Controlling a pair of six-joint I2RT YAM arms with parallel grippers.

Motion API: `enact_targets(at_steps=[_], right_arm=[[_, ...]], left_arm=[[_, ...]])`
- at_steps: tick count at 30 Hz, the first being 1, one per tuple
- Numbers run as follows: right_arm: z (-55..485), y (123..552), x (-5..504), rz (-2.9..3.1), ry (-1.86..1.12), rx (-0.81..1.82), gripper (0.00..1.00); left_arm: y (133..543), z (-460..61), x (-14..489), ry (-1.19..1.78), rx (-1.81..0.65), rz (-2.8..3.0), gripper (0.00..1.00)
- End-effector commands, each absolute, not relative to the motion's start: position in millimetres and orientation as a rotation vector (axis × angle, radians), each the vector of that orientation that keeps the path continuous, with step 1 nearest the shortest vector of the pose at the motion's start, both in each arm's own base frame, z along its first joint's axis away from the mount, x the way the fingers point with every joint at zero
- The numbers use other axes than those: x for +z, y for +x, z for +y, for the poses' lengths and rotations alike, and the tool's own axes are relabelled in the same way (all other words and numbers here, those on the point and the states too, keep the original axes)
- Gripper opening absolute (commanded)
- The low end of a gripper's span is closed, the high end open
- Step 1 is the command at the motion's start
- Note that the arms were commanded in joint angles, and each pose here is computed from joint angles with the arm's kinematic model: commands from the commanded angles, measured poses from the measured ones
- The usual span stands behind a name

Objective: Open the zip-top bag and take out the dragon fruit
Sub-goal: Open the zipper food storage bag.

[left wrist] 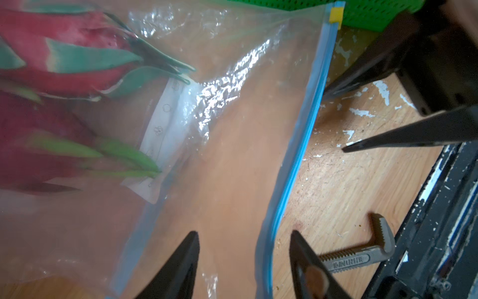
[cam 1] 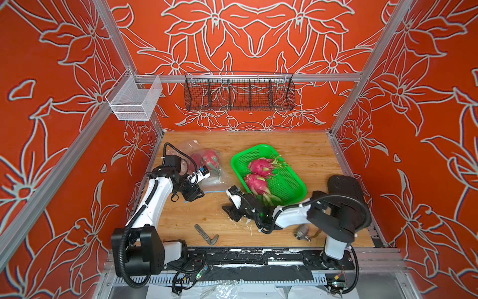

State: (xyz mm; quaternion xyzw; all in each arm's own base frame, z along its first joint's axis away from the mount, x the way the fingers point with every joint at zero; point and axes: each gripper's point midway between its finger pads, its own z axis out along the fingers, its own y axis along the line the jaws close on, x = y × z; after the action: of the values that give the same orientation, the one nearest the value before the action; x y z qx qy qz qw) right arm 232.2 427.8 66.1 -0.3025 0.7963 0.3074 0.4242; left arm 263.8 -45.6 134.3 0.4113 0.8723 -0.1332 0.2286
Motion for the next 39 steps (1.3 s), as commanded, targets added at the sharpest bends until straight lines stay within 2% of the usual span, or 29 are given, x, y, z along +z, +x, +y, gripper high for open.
enact_targets(at_steps=[1, 4, 6, 9, 12, 13, 15, 17, 19, 20, 21, 22, 26, 29, 31, 32, 33, 35, 36, 39], right_arm=[[450, 257, 92, 1.885, -0.617, 0.811, 0.56], [456, 278, 95, 1.836, -0.571, 0.769, 0.57], [458, 294, 101, 1.781, -0.533, 0.74, 0.58], [465, 311, 115, 1.67, -0.506, 0.715, 0.62], [481, 315, 134, 1.503, -0.54, 0.717, 0.8], [485, 316, 139, 1.463, -0.553, 0.712, 0.83], [497, 320, 145, 1.428, -0.587, 0.703, 0.85], [506, 322, 145, 1.424, -0.623, 0.731, 0.83], [510, 321, 148, 1.398, -0.642, 0.768, 0.77], [509, 322, 147, 1.398, -0.639, 0.776, 0.71], [508, 324, 145, 1.403, -0.636, 0.783, 0.64], [506, 325, 142, 1.41, -0.634, 0.786, 0.56], [496, 325, 133, 1.421, -0.613, 0.805, 0.2], [494, 326, 131, 1.423, -0.605, 0.804, 0.06], [493, 328, 133, 1.424, -0.599, 0.797, 0.05], [493, 328, 132, 1.431, -0.6, 0.789, 0.05], [492, 330, 132, 1.442, -0.601, 0.778, 0.17], [491, 330, 126, 1.479, -0.609, 0.754, 0.55], [488, 331, 122, 1.501, -0.604, 0.732, 0.65], [482, 329, 105, 1.563, -0.587, 0.682, 0.75]], left_arm=[[261, -47, 127, 1.155, -0.376, 2.403, 0.58], [260, -47, 119, 1.154, -0.386, 2.415, 0.53], [261, -48, 115, 1.147, -0.398, 2.419, 0.37], [254, -56, 118, 1.145, -0.483, 2.413, 0.21], [240, -68, 129, 1.156, -0.593, 2.391, 0.16], [237, -70, 132, 1.157, -0.606, 2.384, 0.15], [235, -71, 137, 1.157, -0.604, 2.373, 0.09], [236, -71, 140, 1.159, -0.593, 2.368, 0.08], [234, -71, 145, 1.165, -0.601, 2.371, 0.12], [232, -71, 148, 1.175, -0.604, 2.373, 0.19], [231, -69, 152, 1.183, -0.597, 2.38, 0.32], [232, -67, 156, 1.189, -0.571, 2.384, 0.38], [253, -46, 184, 1.15, -0.415, 2.374, 0.52], [274, -34, 203, 1.084, -0.372, 2.342, 0.6], [296, -21, 203, 1.034, -0.299, 2.352, 0.61], [307, -13, 199, 1.006, -0.256, 2.372, 0.63], [317, -6, 195, 0.98, -0.231, 2.394, 0.63], [329, 2, 182, 0.957, -0.227, 2.447, 0.64], [333, 5, 172, 0.958, -0.229, 2.474, 0.67], [344, 15, 140, 0.956, -0.201, 2.549, 0.68]])
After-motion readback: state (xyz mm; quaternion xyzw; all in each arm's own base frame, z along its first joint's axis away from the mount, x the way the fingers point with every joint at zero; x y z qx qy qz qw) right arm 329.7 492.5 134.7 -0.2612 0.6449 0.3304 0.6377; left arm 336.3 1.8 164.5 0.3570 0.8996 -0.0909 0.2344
